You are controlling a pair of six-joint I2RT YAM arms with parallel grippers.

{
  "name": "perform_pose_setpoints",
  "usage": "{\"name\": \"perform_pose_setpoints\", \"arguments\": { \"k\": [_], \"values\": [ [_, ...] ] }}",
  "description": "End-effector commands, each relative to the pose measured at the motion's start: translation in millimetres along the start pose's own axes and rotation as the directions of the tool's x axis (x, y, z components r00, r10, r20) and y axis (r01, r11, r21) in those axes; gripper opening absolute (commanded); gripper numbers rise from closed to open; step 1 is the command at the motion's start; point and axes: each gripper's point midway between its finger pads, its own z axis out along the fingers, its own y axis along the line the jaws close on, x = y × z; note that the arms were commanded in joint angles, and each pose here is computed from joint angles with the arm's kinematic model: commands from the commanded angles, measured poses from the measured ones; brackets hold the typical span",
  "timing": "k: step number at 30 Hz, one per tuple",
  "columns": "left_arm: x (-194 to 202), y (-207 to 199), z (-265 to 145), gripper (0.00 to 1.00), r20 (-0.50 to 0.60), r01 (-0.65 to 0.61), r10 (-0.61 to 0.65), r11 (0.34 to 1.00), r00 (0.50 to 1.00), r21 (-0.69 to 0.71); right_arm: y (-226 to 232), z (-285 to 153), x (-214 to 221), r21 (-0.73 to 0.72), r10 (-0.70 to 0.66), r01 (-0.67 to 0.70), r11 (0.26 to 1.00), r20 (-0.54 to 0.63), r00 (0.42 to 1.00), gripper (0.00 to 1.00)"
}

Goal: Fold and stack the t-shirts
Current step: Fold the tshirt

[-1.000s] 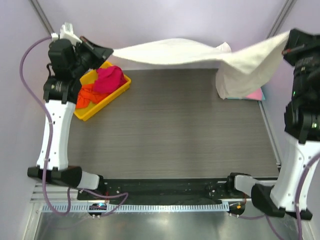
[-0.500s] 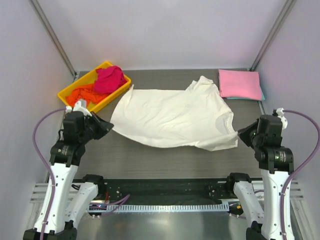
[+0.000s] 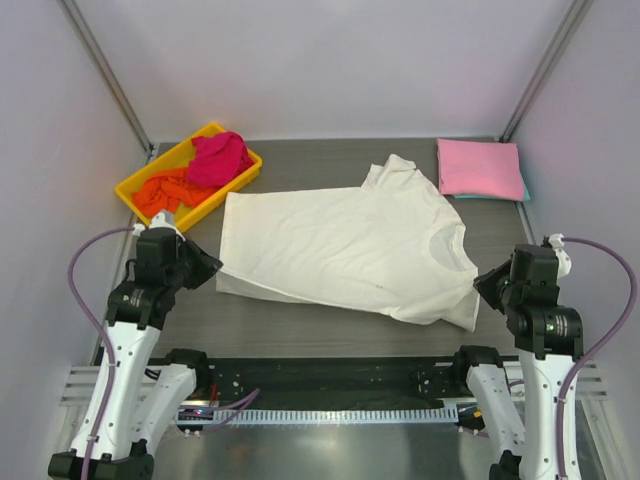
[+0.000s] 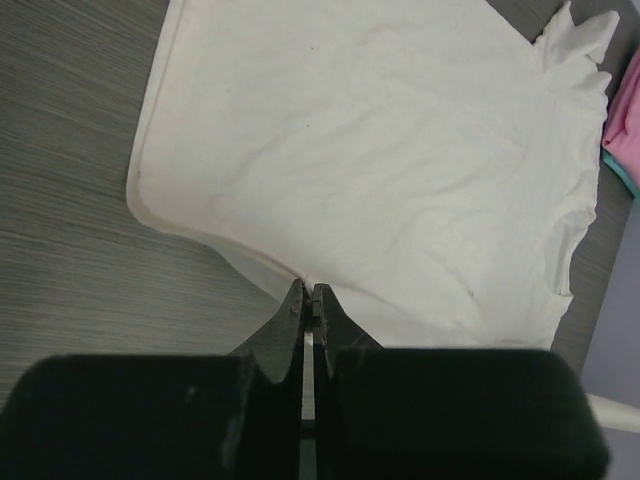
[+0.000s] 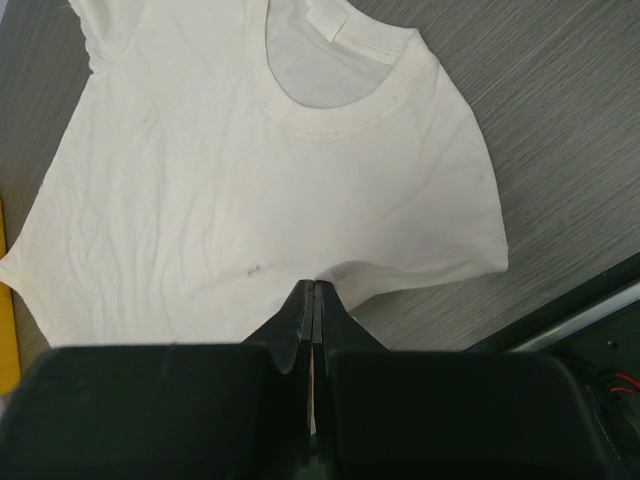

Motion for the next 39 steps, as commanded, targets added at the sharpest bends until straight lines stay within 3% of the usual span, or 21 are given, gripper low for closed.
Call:
{"name": "perform_pose_setpoints", "arguments": {
  "k": [1, 13, 21, 30, 39],
  "values": [
    [-16, 11, -2, 0.00, 0.099, 0.021, -0.015, 0.998, 0.995, -0.059, 3, 21, -6, 0.019, -0.036, 0.036, 0.999, 0.005, 0.999, 0.01],
    [-8, 34, 46, 0.00, 0.037, 0.047, -0.041, 0.983, 0.998, -0.179, 44, 98, -18, -0.014, -0.132, 0.131, 0.991, -0.084, 0.988, 0.01],
    [-7, 44, 73, 0.00, 0.008, 0.051, -0.050, 0.968, 0.999, -0.247, 53, 142, -26, 0.084, -0.243, 0.255, 0.963, -0.132, 0.961, 0.01],
    [-12, 58, 100, 0.00, -0.001, 0.029, -0.031, 0.942, 1.000, -0.335, 97, 159, -27, 0.115, -0.434, 0.441, 0.890, -0.088, 0.897, 0.01],
    [-8, 69, 122, 0.00, -0.044, 0.005, -0.024, 0.921, 0.999, -0.390, 109, 178, -45, 0.165, -0.576, 0.577, 0.800, -0.056, 0.815, 0.01]
  ]
}}
